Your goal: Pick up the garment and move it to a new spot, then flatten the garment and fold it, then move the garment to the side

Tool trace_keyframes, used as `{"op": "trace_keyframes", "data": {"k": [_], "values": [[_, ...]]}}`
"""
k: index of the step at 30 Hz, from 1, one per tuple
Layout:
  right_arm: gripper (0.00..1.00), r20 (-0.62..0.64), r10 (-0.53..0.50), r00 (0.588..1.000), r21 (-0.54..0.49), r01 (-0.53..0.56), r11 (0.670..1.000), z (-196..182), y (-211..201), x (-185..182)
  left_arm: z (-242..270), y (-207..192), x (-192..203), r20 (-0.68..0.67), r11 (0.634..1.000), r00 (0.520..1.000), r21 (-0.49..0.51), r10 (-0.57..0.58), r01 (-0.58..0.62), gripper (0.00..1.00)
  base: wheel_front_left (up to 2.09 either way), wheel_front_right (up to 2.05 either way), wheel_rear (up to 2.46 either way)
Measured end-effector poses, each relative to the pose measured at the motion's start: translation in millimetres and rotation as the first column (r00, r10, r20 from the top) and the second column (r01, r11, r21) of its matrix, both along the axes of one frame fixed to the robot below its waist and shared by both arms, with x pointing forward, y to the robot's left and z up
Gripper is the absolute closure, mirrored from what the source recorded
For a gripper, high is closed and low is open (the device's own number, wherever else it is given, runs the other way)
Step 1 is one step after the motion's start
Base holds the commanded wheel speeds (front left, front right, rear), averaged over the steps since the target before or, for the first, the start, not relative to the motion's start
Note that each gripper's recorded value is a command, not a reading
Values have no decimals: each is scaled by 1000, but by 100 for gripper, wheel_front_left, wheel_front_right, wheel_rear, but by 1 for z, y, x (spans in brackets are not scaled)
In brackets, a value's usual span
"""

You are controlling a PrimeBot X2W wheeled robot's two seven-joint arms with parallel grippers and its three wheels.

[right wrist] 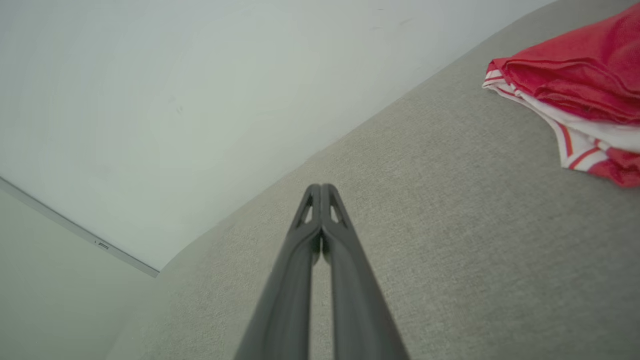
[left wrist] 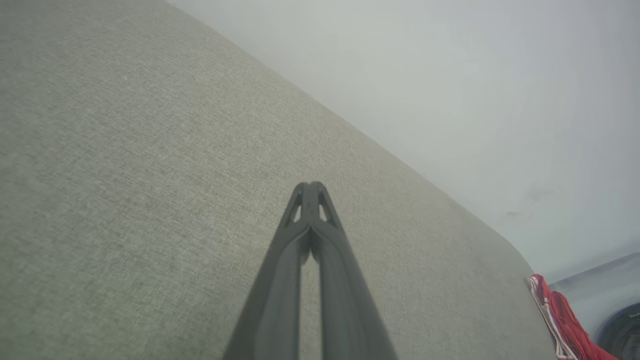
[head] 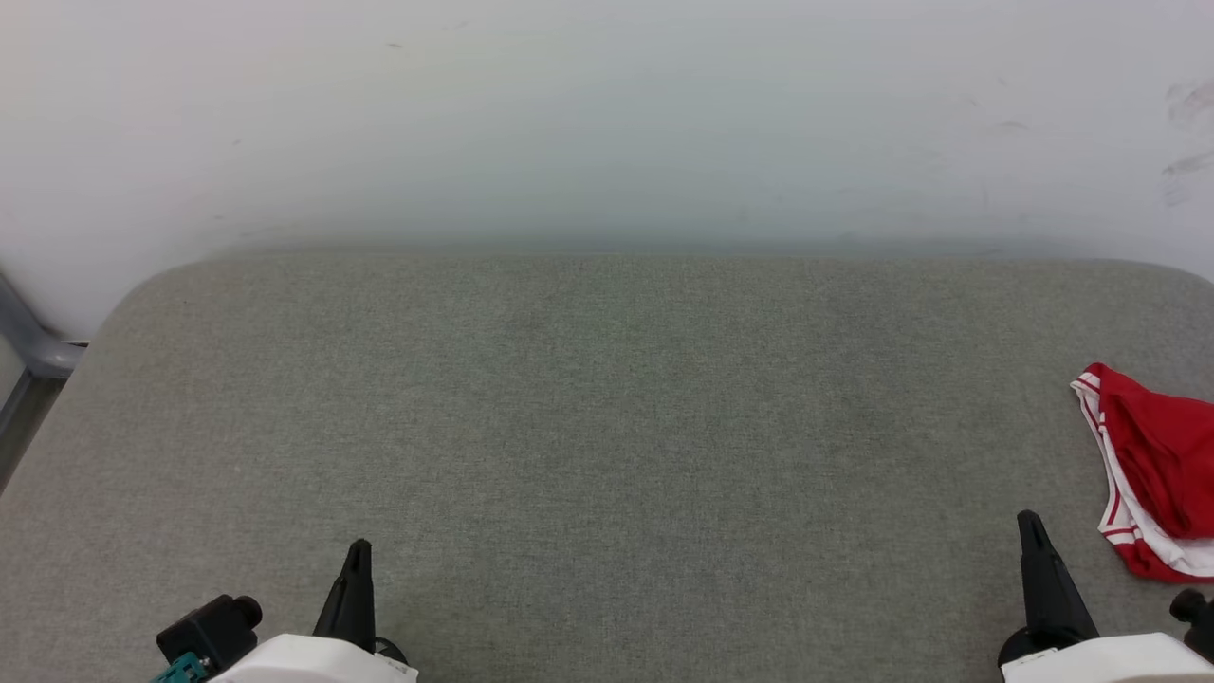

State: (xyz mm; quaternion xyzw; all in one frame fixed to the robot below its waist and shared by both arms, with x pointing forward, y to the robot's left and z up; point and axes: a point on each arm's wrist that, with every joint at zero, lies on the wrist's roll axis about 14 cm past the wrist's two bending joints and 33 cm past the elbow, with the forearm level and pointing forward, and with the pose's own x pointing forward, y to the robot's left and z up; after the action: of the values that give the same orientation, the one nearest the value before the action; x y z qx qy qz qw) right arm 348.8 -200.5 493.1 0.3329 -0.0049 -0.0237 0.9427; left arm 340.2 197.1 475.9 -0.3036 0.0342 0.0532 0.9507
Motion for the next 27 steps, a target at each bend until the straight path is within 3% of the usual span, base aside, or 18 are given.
{"op": "trace_keyframes", "data": {"k": [14,27], "values": [[100,-12,-3,1000,184,5,983,-1,-1,8,0,2,8,-4,980,1000,-198,12,-13,100,0,0,0],[100,-18,-2,1000,331,8,944,-1,-1,13,5,4,17,11,935,1000,-354,18,-13,100,0,0,0]]}}
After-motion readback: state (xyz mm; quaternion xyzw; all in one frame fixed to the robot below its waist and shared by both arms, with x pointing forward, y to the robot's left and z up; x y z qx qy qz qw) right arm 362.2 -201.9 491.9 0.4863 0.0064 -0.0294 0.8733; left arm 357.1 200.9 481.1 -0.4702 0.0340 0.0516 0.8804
